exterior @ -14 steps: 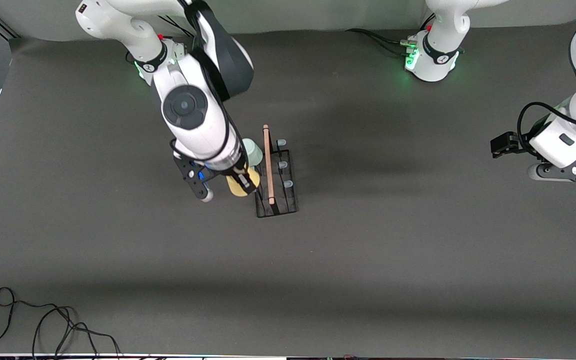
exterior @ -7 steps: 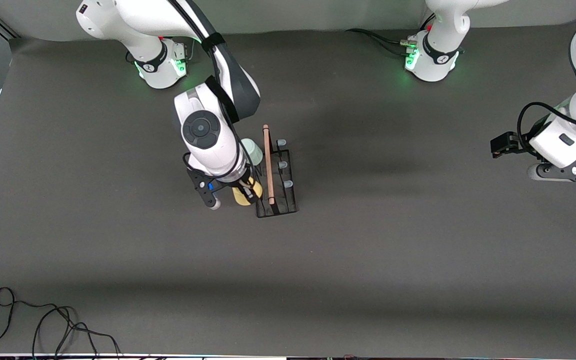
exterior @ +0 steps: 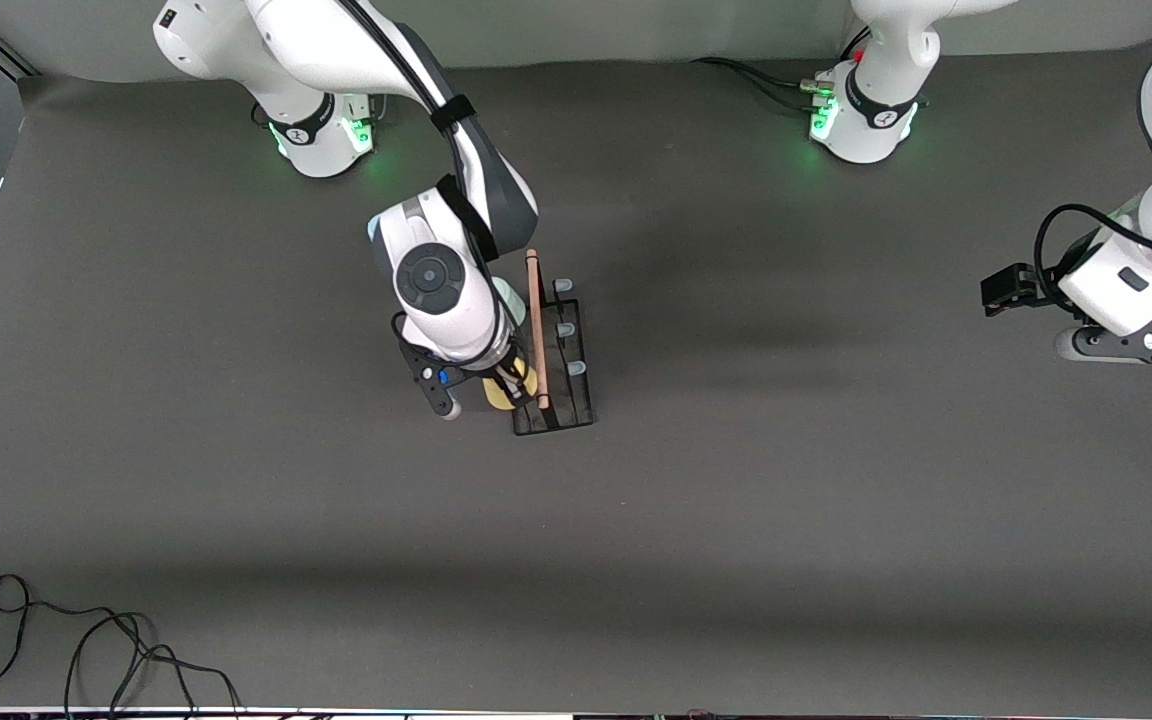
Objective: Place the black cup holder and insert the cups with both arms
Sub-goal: 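Open the right gripper and draw it back from the yellow cup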
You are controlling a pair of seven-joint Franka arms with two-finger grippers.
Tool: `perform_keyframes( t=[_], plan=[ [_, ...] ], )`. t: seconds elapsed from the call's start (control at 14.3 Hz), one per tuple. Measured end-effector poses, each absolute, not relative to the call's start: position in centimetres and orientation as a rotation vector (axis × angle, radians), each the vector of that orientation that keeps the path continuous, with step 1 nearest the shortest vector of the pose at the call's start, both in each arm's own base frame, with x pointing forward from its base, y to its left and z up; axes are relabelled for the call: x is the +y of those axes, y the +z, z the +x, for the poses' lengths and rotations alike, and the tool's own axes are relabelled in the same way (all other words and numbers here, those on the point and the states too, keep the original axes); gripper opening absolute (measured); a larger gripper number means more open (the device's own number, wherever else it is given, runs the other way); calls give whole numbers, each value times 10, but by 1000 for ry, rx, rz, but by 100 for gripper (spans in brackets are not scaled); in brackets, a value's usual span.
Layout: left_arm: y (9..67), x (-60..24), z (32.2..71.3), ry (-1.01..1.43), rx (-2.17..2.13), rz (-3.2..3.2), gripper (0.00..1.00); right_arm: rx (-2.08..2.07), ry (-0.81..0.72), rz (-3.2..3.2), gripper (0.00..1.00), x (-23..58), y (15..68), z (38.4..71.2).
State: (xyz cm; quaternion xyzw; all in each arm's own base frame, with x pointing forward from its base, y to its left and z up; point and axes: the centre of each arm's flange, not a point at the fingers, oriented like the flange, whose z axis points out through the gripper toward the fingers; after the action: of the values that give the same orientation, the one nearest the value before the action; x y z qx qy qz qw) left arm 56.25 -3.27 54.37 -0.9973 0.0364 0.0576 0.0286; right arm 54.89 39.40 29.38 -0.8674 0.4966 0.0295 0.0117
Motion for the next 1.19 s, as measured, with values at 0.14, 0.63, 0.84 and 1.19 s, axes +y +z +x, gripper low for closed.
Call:
perform_keyframes(
  t=[0.14,0.63,0.84,1.19],
  plan=[
    [544,-33,563,178,112,-3077,99,1550,85,-2701,82,393,294,550],
    [544,-33,562,178,112,-3077,99,1532,169,-2728,100,391,431,570],
    [544,-33,562,178,112,-3077,99,1467,204,-2744,100,382,524,555],
    [544,-33,562,178,112,-3077,99,1221,156,-2913,100,330,601,528]
  ],
)
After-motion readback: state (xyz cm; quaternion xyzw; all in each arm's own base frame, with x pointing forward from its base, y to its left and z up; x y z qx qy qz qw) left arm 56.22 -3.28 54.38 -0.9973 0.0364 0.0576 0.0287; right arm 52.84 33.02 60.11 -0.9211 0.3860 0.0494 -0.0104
